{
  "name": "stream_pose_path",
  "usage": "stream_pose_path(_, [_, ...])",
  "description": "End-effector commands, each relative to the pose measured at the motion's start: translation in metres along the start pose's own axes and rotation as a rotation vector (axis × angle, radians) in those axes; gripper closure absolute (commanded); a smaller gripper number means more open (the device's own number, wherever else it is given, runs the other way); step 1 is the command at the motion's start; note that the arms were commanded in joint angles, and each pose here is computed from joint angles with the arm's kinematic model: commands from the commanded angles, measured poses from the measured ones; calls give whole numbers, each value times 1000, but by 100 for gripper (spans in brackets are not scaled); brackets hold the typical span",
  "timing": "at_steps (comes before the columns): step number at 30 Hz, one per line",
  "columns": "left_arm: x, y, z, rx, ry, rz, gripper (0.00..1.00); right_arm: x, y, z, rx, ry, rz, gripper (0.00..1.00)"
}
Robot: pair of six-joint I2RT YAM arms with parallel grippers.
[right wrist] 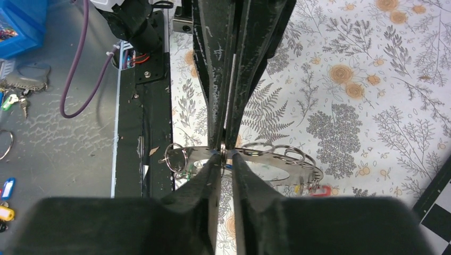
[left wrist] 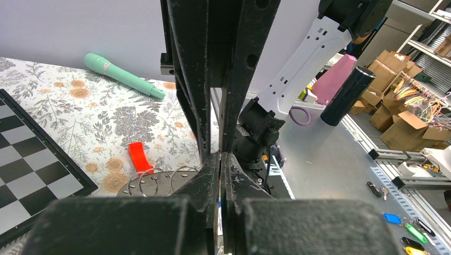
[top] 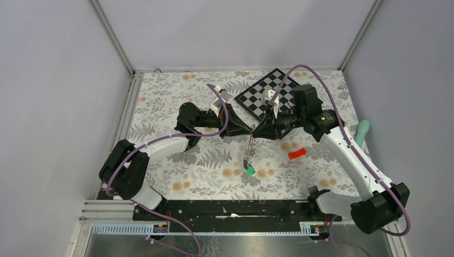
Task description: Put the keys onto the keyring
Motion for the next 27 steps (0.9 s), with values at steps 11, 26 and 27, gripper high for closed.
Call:
stream_pose_path(11, [-2, 1, 9, 157, 58, -17, 81, -11, -4, 10, -69, 50, -75, 100])
stream_pose_path(26, [2, 22, 8, 347, 312, -20, 52, -9, -14, 0, -117, 244, -178, 100])
stream_pose_path(27, [4, 22, 6, 348, 314, -28, 53, -9, -13, 0, -117, 245, -178, 100])
Point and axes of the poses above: each gripper's point midway between its finger pads, its own x axis out along the fingers, its own y axis along the line the jaws close on, z = x × y, the point moved 6 cm from there along -x, back along the fingers, and after that the axes turned 1 degree about x, right-handed, at the moved point
